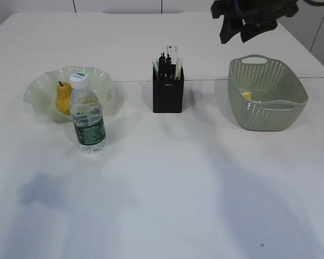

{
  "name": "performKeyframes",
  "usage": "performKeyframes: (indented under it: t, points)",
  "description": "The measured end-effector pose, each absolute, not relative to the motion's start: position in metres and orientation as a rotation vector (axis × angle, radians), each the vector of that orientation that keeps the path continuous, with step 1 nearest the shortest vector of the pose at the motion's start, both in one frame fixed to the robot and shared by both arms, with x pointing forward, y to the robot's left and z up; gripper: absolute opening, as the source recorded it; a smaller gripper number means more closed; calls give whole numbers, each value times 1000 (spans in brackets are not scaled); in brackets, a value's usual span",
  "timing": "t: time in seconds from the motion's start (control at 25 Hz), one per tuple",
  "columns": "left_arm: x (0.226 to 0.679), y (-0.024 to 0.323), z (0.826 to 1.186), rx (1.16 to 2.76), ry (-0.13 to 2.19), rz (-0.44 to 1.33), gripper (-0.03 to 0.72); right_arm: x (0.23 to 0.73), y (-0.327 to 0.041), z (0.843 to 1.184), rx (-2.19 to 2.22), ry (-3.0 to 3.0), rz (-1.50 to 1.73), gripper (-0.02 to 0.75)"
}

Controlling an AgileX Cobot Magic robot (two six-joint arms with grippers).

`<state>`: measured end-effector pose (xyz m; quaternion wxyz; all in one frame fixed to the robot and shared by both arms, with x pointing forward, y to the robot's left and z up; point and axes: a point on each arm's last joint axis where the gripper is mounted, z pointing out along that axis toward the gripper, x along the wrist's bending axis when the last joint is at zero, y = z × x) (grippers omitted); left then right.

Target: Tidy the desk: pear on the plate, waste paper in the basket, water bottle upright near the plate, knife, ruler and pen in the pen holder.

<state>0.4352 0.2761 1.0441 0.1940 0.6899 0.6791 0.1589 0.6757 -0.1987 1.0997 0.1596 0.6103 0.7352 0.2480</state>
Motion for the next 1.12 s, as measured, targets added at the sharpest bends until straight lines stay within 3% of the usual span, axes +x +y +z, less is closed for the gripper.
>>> performKeyframes:
  t: [0.2, 0.8, 1.12]
  points:
    - [428, 280, 1054, 1848, 1920, 478, 590, 643, -215, 1126, 1708, 2042, 641, 355]
    - [369, 302, 1088, 1700, 1976, 603, 587, 528, -248, 1107, 1697, 2096, 435, 355]
    - [330, 304, 1099, 1664, 1952, 649, 585, 466, -262, 1140, 1686, 2020, 511, 355]
